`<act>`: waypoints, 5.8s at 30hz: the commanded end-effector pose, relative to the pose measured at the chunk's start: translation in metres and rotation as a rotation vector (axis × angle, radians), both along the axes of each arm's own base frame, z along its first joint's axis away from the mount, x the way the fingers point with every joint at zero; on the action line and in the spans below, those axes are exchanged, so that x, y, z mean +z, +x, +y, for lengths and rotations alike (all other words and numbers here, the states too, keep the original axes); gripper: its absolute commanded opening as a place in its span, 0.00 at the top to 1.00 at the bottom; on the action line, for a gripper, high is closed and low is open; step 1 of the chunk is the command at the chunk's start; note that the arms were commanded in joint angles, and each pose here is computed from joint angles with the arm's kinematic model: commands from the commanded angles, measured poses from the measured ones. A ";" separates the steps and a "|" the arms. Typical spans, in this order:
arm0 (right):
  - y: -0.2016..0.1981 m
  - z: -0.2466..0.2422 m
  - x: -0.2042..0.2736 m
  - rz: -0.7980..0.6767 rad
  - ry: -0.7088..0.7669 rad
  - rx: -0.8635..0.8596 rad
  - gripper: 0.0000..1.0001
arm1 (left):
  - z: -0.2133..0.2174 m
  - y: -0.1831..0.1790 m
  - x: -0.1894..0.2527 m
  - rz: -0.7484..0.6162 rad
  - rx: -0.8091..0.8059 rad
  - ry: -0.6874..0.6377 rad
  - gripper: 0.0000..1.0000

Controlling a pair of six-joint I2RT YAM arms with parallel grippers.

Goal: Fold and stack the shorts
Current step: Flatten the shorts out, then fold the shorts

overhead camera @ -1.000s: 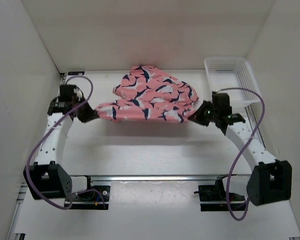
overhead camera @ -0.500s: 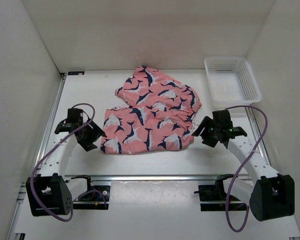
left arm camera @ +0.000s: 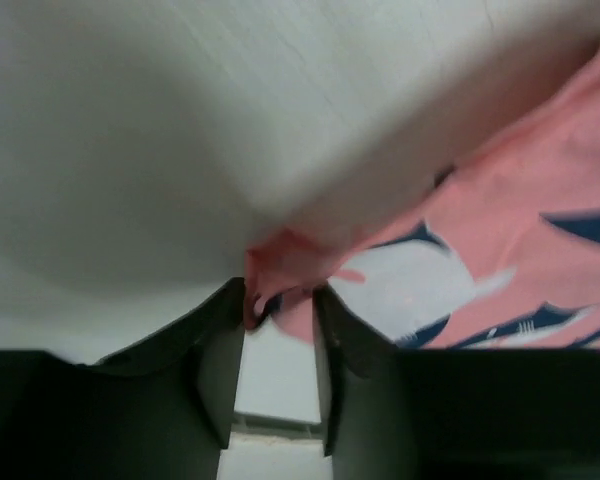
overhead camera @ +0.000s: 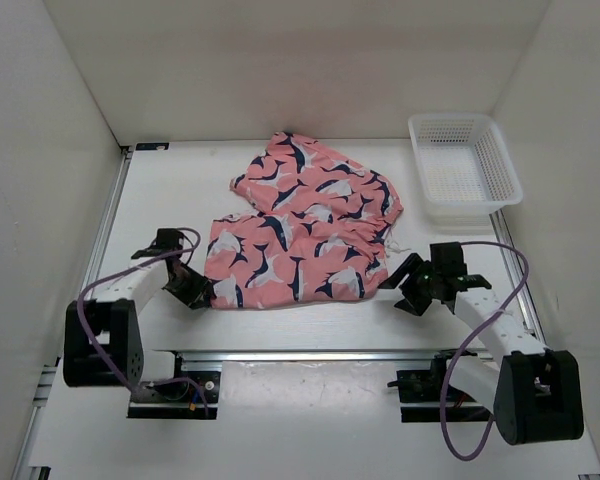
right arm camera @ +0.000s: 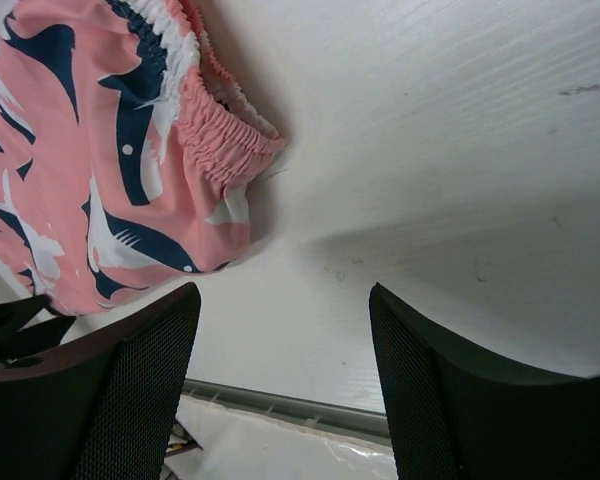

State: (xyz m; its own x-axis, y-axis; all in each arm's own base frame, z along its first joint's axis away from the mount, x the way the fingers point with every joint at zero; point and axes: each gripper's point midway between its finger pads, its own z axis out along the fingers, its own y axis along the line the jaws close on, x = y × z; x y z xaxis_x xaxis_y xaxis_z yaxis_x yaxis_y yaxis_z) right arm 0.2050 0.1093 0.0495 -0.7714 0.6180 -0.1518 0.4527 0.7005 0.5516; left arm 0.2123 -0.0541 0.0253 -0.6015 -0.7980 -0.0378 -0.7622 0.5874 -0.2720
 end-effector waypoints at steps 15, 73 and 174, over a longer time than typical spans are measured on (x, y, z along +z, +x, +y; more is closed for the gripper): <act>0.097 0.006 0.006 -0.094 -0.025 -0.063 1.00 | -0.010 0.089 0.050 -0.215 -0.112 0.051 0.90; 0.042 -0.022 -0.028 -0.071 -0.077 -0.104 0.84 | -0.076 0.025 0.002 -0.033 -0.399 0.011 0.90; 0.076 -0.039 0.044 -0.093 -0.277 0.146 0.89 | -0.063 -0.010 0.101 -0.289 -0.429 -0.041 0.78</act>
